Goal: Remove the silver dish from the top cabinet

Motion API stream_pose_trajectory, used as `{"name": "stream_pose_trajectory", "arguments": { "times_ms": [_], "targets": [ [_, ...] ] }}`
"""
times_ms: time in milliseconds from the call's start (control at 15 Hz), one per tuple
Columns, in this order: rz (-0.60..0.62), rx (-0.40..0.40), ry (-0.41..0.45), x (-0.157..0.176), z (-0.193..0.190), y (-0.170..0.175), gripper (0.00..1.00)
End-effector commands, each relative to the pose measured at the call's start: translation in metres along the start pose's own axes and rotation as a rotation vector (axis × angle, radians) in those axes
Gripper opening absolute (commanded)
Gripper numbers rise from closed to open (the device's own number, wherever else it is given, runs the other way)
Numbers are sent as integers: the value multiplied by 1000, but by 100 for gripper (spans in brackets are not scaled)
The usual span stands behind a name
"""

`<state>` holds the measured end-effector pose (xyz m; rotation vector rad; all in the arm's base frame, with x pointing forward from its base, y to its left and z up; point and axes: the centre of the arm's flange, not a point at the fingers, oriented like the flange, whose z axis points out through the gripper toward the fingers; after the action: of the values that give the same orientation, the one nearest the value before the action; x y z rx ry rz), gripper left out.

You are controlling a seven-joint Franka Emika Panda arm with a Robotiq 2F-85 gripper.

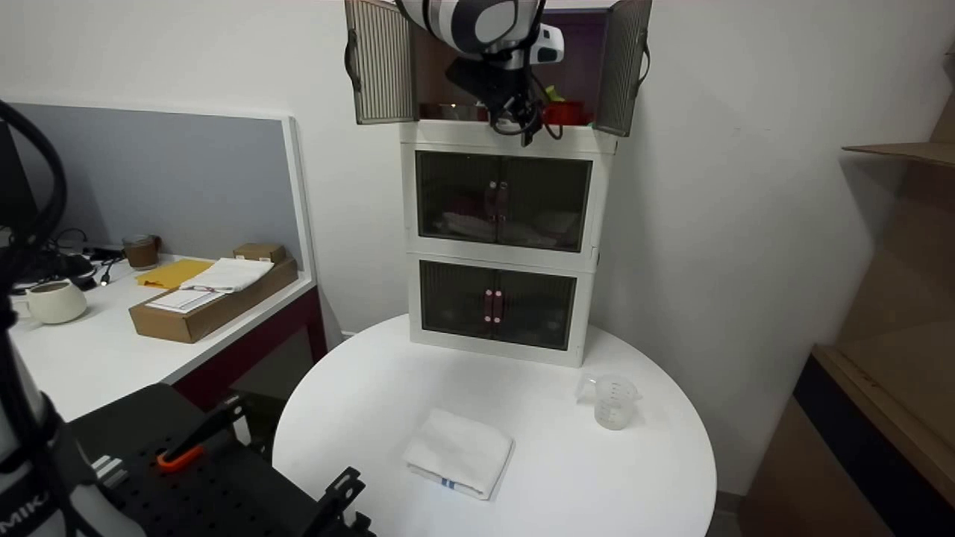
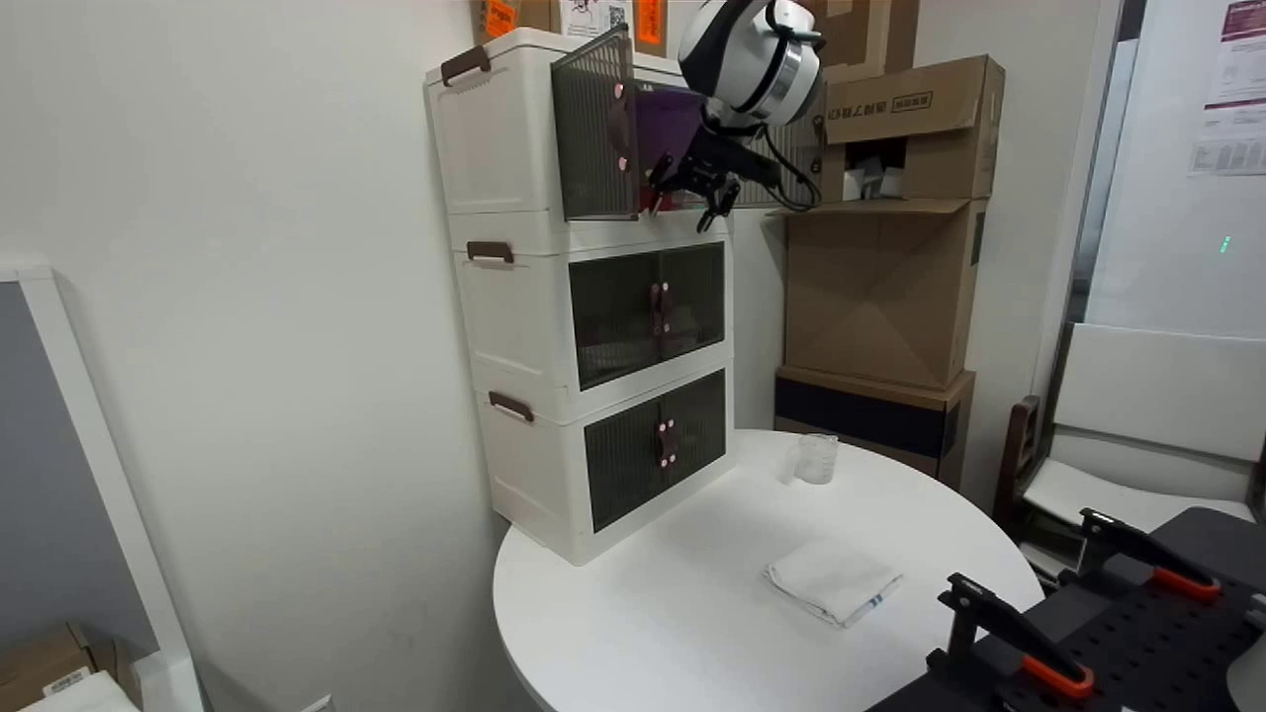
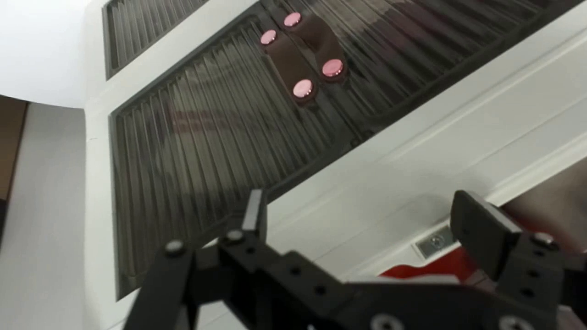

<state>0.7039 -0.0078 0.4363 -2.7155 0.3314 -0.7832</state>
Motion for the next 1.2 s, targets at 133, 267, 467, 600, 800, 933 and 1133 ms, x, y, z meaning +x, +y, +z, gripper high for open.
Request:
{"name": "stream_pose_trajectory", "arguments": {
  "times_ms": [133,267,467,600,800,933,1133],
  "targets": [
    [-98,-39,16,-5,-1,-16,100],
    [-120,-39,35,-3,-6,-21,100],
    [-130,-18,94,2,-13,-31,100],
    [-126,7,142,11,-17,-39,100],
    [-121,51,190,26,-20,-53,100],
    [-117,79,205,34,-21,-61,100],
    [-95,132,226,49,-22,-72,100]
  ]
}}
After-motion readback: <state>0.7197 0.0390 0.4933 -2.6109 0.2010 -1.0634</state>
